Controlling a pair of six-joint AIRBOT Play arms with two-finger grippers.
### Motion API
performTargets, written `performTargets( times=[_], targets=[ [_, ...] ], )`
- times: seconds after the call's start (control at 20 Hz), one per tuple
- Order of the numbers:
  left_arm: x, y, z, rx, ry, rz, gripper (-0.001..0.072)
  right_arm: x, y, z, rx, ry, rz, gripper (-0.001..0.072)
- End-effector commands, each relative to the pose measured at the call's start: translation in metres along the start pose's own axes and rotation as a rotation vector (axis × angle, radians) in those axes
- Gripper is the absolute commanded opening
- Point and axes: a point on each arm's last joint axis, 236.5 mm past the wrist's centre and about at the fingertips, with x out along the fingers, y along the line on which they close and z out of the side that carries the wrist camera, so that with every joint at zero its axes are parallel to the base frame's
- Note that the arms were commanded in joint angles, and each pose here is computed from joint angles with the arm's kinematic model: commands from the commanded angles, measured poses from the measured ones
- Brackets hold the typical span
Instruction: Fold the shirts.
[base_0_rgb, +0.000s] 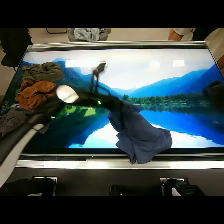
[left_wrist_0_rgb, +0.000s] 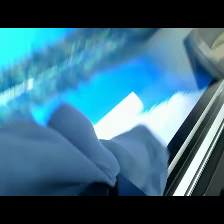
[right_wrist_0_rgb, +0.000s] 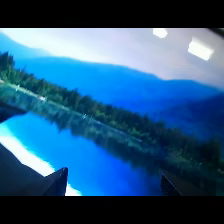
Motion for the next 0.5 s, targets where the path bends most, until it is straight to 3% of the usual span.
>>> performTargets(
  times=[0.0,0.25,0.45],
  targets=[
    [0.050,0.036,-0.077,-0.185,0.189,0.019,0.0025,0.058,0.034,-0.025,-0.012,0.186,0.162,0.0671],
    [0.030,0.046,-0.069,-0.211,0.186,0.016,0.0026,0.154,0.056,-0.043,-0.078,0.332,0.280,0.0694],
    [0.014,0.056,-0.080,-0.231,0.250,-0.001,0.0026,0.206,0.034,-0.101,0.100,0.518,0.366,0.0706]
  ],
)
